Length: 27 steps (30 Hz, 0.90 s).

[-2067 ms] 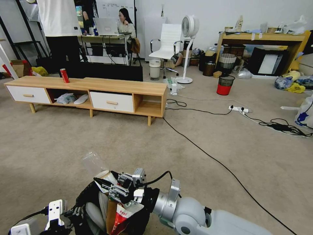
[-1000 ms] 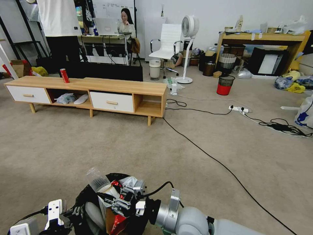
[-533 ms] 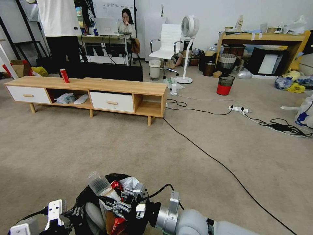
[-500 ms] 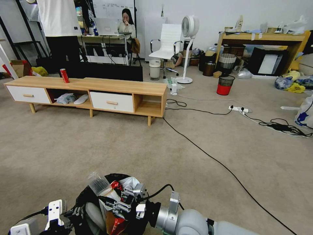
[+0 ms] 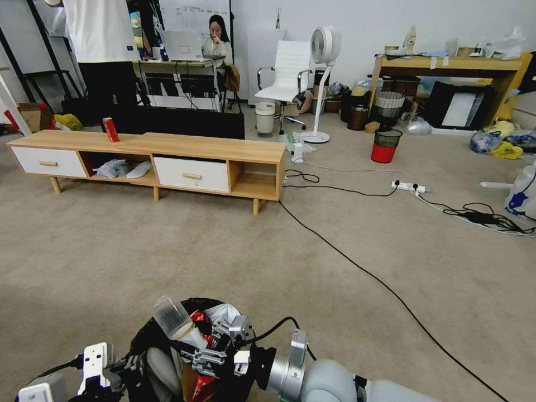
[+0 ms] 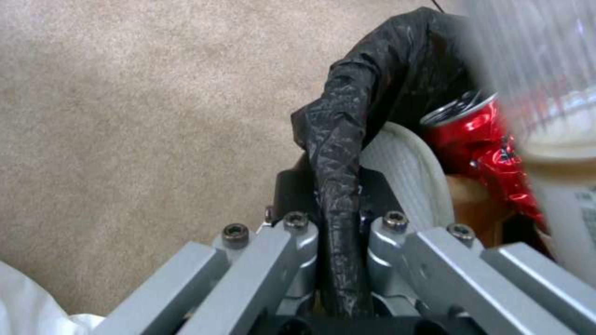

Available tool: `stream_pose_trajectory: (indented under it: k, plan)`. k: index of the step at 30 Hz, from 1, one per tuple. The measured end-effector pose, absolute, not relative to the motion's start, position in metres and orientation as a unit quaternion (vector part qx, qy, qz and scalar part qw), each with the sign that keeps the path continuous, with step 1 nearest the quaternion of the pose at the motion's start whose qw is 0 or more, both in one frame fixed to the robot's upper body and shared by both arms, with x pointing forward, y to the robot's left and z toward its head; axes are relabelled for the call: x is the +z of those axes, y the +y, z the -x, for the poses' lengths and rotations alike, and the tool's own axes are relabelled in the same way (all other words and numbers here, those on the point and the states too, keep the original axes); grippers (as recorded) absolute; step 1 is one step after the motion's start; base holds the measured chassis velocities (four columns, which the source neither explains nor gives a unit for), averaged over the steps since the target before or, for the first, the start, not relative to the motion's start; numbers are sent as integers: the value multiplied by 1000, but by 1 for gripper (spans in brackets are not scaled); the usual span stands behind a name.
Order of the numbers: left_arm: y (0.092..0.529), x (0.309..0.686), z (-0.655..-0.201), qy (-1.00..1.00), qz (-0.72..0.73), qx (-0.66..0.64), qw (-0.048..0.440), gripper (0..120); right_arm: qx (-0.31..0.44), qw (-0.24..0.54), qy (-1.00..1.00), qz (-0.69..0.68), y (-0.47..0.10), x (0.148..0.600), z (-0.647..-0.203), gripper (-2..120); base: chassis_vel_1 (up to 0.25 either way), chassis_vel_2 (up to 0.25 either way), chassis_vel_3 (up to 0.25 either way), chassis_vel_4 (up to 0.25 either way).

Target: Pick up the trash bin and place the garbage on the floor into it.

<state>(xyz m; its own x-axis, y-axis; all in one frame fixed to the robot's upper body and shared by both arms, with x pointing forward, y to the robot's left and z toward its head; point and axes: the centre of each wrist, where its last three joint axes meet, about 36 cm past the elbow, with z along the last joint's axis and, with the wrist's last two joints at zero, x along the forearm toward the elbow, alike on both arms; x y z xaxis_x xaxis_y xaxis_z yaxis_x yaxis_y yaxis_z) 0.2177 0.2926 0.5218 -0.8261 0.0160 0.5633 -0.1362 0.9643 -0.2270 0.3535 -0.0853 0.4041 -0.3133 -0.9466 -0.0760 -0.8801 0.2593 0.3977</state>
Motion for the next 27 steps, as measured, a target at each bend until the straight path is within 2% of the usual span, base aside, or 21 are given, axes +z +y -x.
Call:
stream_pose_trajectory:
  k: [1,2,3,8,27]
  plan:
    - [293,522,-218,-947,-32,130,293,4,-187,89,-789,-579,-85,404,-353,76,0,0,0,0]
    - [293,522,-218,-947,-32,130,293,4,-187,89,-789,-578,-85,404,-353,84,0,0,0,0]
    - [293,522,-218,-947,-32,130,293,4,-187,89,-789,-578,-85,404,-353,84,0,0,0,0]
    - [292,522,-218,-947,-32,130,293,4,-188,87,-790,-577,-85,405,-354,99,0,0,0,0]
    - [293,522,-218,-947,-31,130,292,4,-192,75,-789,-579,-85,408,-355,100,0,0,0,0]
